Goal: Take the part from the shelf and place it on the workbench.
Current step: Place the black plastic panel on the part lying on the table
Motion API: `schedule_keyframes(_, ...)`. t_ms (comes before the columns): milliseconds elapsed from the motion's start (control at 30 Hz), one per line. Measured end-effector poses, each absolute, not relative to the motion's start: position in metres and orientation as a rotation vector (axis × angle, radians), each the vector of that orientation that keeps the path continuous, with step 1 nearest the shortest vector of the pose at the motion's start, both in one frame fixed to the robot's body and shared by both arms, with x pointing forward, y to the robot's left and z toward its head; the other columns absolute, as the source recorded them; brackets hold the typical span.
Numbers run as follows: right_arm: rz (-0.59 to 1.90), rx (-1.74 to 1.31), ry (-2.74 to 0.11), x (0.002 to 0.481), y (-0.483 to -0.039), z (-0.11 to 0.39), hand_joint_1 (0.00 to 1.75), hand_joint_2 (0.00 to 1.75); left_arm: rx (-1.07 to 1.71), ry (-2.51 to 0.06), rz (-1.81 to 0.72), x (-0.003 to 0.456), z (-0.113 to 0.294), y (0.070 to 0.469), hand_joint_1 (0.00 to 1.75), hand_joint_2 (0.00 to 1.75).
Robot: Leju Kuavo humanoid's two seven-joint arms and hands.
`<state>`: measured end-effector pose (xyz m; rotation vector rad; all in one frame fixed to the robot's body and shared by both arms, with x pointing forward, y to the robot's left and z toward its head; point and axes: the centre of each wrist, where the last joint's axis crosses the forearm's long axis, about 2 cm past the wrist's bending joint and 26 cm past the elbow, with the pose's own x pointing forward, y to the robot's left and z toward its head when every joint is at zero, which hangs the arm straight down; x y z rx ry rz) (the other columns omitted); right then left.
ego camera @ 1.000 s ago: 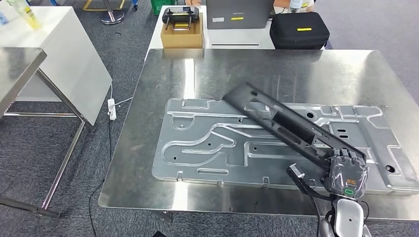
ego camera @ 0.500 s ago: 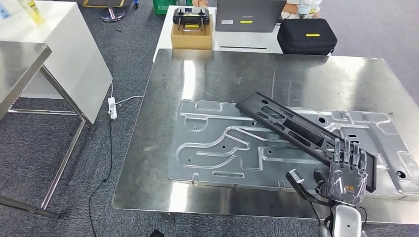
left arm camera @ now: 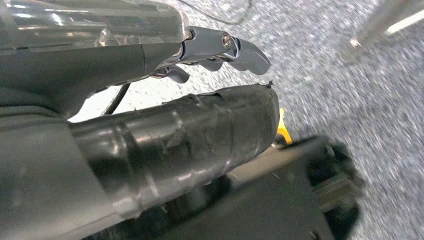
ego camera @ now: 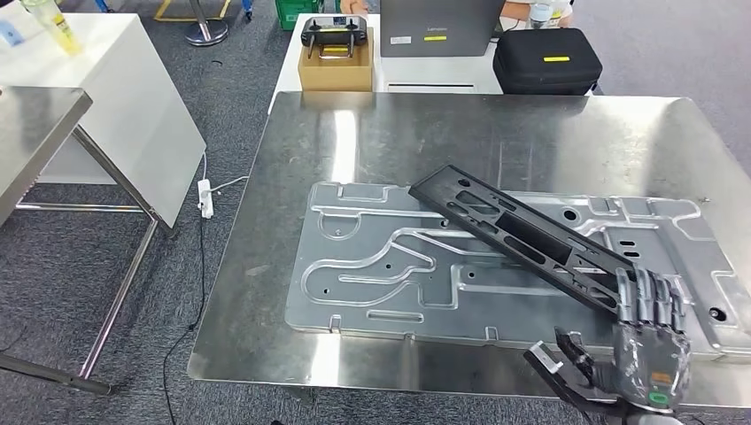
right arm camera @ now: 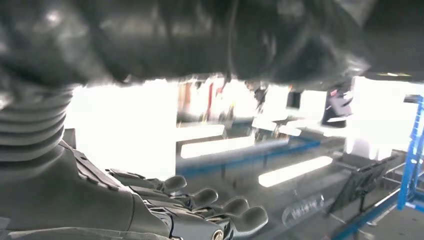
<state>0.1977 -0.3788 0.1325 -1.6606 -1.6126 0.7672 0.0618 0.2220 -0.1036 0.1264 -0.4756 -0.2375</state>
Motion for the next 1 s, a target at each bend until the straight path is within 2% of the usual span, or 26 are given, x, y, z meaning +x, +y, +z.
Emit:
schedule_keyframes(167,0.581,-1.567,-1.972,0.184,-0.371,0.166,0.0,0.0,0.157,-0.475,-0.22,0.06,-0.104,0.225,0.0,0.0)
schedule_keyframes(300,0.38,-1.547,-2.117,0.177,-0.363,0.18,0.0,0.0,0.176,-0.476,-0.216,0.059,-0.104,0.225,0.0,0.0)
schedule_keyframes(533,0.16,-1.457,-2.134,0.175,-0.35,0.181,0.0,0.0,0.213,-0.465,-0.224,0.059,-0.104,0.225,0.0,0.0)
schedule_keyframes(1000,0.018,-1.309,-2.135,0.175,-0.335,0.172,0.0,0.0,0.214,-0.464,-0.209,0.058,-0.104,0.223,0.0,0.0)
